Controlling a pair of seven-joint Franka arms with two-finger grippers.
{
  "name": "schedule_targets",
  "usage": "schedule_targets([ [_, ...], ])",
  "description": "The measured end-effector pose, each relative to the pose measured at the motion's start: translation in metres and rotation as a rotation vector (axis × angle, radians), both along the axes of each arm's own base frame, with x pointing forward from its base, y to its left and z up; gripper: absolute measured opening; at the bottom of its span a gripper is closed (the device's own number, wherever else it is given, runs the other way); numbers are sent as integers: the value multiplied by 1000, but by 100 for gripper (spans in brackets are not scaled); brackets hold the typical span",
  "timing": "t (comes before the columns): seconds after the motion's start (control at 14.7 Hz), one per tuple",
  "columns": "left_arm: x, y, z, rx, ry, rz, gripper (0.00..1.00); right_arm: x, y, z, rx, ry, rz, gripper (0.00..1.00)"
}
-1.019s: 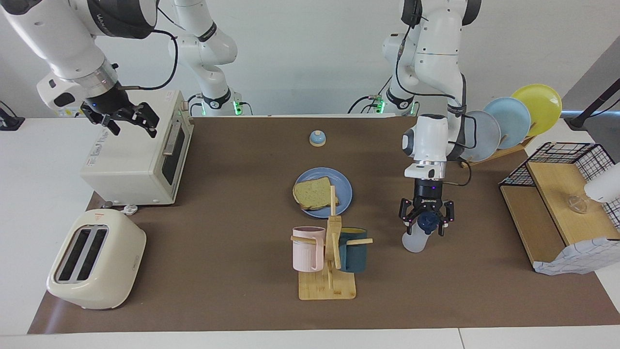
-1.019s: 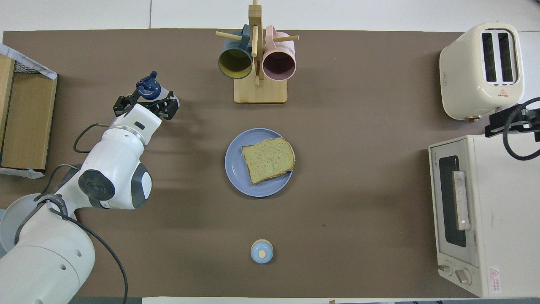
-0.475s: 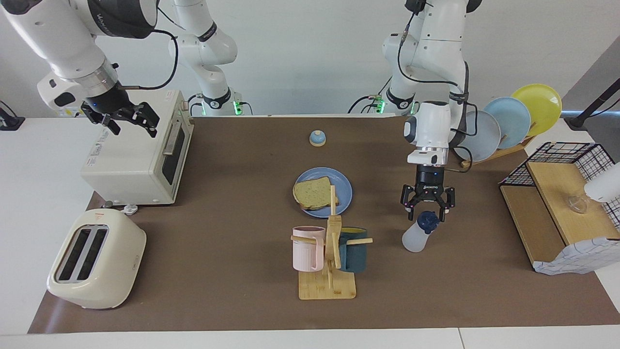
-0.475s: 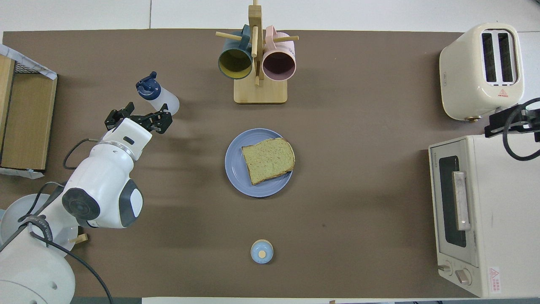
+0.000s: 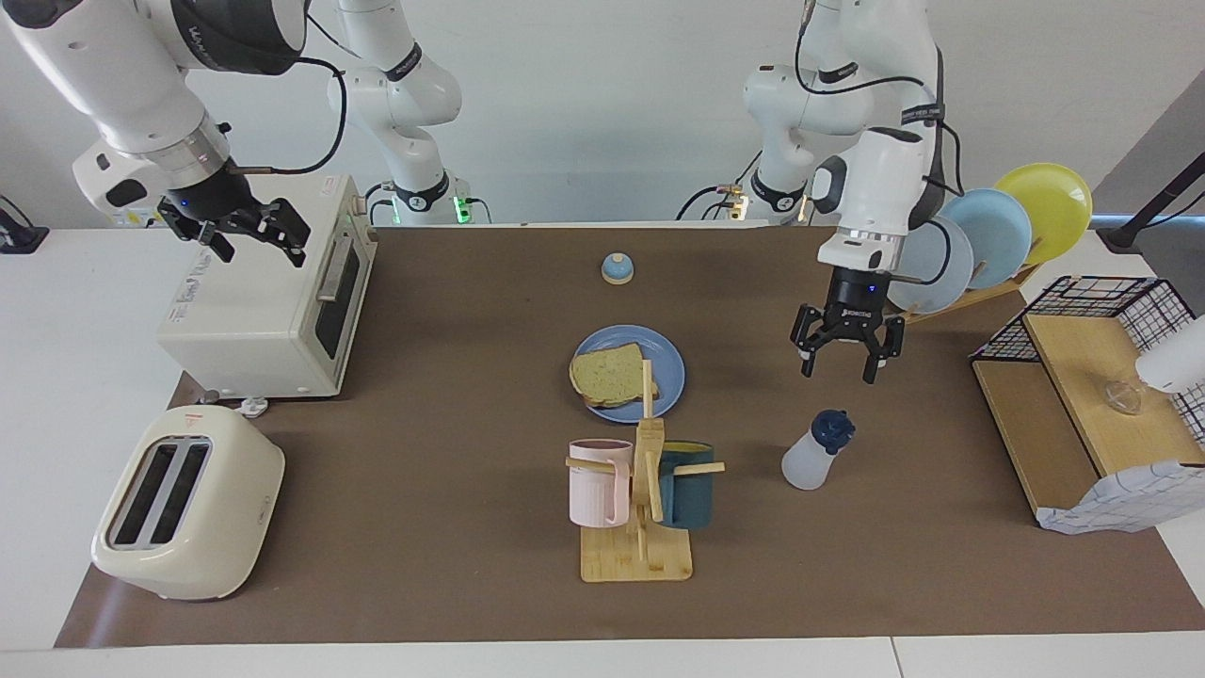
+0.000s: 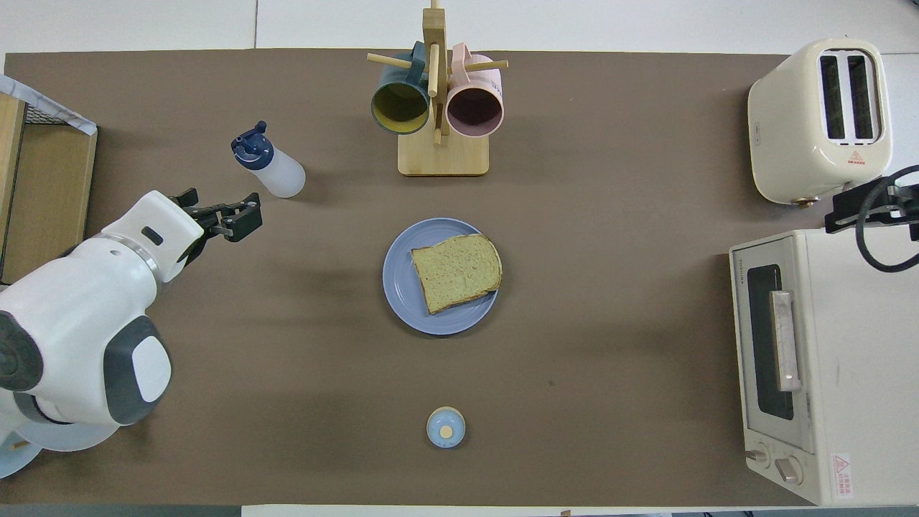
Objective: Put bread on plate and add seasoning
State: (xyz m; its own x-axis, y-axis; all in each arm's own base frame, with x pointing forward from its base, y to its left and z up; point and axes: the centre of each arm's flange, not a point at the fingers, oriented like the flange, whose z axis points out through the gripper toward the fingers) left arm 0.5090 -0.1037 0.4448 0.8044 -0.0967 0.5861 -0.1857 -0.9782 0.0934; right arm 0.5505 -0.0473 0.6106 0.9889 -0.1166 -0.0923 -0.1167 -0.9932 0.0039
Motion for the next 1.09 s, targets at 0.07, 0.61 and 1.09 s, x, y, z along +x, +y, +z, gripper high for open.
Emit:
schedule_targets([
  [0.07, -6, 9, 16, -3, 21, -6, 100, 0, 0, 0, 0, 0, 0, 100],
  [0.61, -21, 39, 144, 29, 206, -67, 100, 0, 0, 0, 0, 0, 0, 100],
  [1.09, -7, 49, 206, 84, 388, -71, 100, 0, 0, 0, 0, 0, 0, 100],
])
